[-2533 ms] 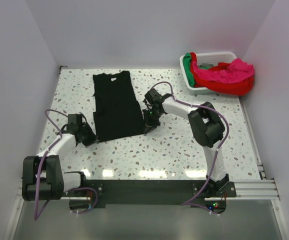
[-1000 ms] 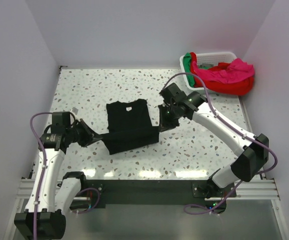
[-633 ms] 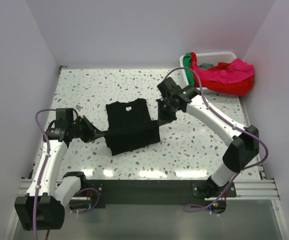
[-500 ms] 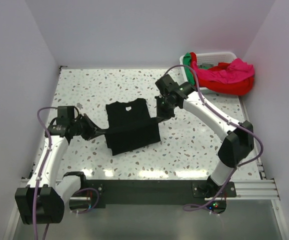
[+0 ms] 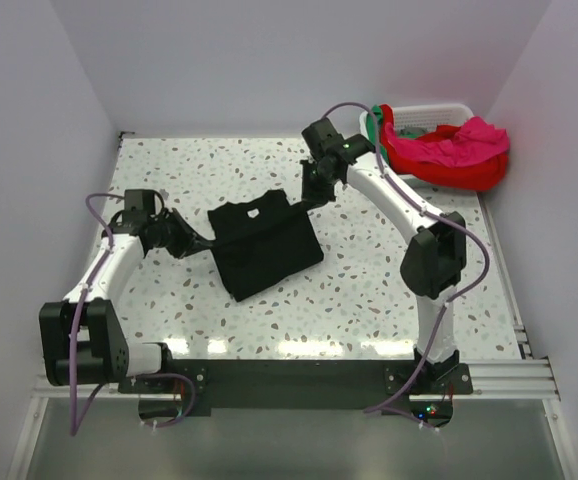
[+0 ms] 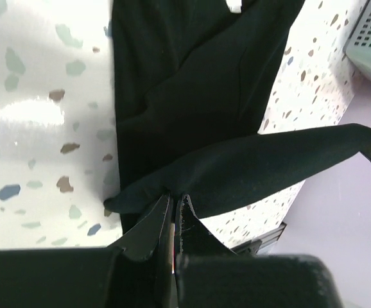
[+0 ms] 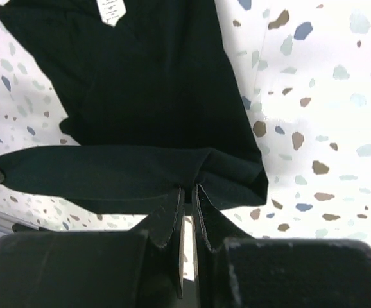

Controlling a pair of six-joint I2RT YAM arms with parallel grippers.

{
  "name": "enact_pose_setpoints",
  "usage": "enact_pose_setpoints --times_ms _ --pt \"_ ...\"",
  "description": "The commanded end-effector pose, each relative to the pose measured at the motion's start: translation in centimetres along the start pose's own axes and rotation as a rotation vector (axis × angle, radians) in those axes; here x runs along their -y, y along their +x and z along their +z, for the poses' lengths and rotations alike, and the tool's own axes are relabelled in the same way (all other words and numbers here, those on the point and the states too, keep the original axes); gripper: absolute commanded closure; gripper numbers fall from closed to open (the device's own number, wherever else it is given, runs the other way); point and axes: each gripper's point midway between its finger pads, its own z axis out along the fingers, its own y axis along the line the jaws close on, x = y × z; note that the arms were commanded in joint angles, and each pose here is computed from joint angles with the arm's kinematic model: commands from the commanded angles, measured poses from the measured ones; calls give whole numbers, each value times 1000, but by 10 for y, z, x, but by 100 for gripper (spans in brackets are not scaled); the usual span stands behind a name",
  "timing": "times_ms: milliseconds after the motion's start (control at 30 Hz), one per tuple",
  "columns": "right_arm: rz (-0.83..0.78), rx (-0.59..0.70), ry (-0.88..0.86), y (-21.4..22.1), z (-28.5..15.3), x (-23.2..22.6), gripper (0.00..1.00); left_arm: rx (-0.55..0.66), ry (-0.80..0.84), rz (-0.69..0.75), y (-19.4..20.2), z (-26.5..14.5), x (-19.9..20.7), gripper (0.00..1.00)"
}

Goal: Fold and stack the t-shirts
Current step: Fold the tshirt

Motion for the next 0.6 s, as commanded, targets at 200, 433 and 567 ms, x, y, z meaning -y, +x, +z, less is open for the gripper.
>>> enact_pose_setpoints --times_ms 200,433,567 --pt "3 89 -45 -57 19 -12 100 98 60 38 -63 18 19 100" --pt "11 139 -62 -77 36 -14 100 116 83 14 -92 32 22 100" --pt "11 168 -65 -86 43 -15 100 108 109 3 -101 42 24 100"
